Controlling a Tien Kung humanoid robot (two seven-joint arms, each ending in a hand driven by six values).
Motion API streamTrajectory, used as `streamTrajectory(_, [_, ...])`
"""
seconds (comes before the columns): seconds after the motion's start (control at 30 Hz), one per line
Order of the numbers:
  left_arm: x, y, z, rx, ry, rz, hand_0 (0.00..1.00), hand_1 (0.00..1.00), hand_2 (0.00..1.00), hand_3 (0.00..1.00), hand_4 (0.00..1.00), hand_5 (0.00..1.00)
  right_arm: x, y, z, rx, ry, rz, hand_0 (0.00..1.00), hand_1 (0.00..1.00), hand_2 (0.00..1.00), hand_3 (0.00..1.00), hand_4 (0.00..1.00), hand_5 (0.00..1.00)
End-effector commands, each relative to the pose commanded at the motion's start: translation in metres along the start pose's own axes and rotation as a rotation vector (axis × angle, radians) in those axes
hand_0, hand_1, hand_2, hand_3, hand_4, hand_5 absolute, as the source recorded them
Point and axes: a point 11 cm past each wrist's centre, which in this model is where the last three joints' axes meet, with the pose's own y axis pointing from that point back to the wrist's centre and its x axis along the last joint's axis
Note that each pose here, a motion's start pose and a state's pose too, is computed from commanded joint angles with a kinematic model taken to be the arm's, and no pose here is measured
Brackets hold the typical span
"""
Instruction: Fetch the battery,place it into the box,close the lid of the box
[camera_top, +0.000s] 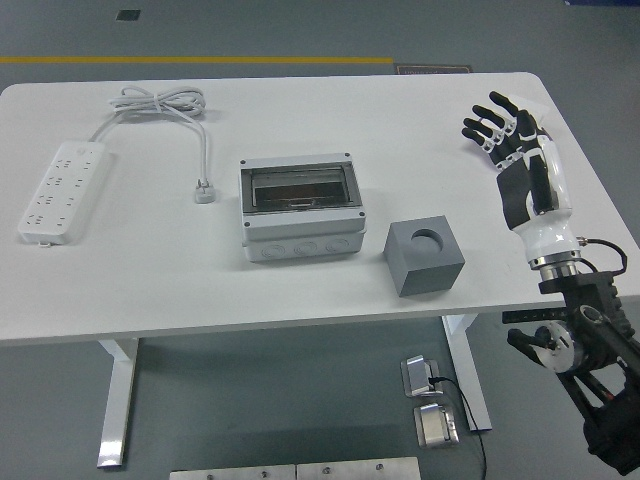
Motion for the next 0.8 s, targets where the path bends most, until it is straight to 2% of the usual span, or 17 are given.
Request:
streamTrajectory(0.13, [0.001,0.000,-0.002,0.005,0.001,0.004,0.615,0.688,0.626,0.638,0.705,0.158,0.007,-0.001,0.002,-0.034,-0.064,0.076,0.788,0.736,0.760,0.789,0.832,0.777])
streamTrajectory(0.37, [0.000,0.000,-0.004,0.008,0.001,0.005,0.615,0.688,0.625,0.639,0.705,0.163,0.014,-0.007,-0.007,-0.070,0.058,0.137,0.790,0.749,0.776,0.800,0.836,0.778])
streamTrajectory(0.6, [-0.005,0.000,-0.008,0.017,0.003,-0.003,0.615,0.688,0.626,0.639,0.704,0.166,0.015,-0.009,-0.016,-0.069,0.208,0.149,0.797,0.754,0.776,0.794,0.836,0.780])
streamTrajectory(0.8, [-0.008,0.000,-0.012,0.024,0.014,-0.012,0.615,0.687,0.627,0.640,0.705,0.182,0.019,-0.007,-0.016,-0.064,0.210,0.161,0.802,0.755,0.773,0.778,0.828,0.774])
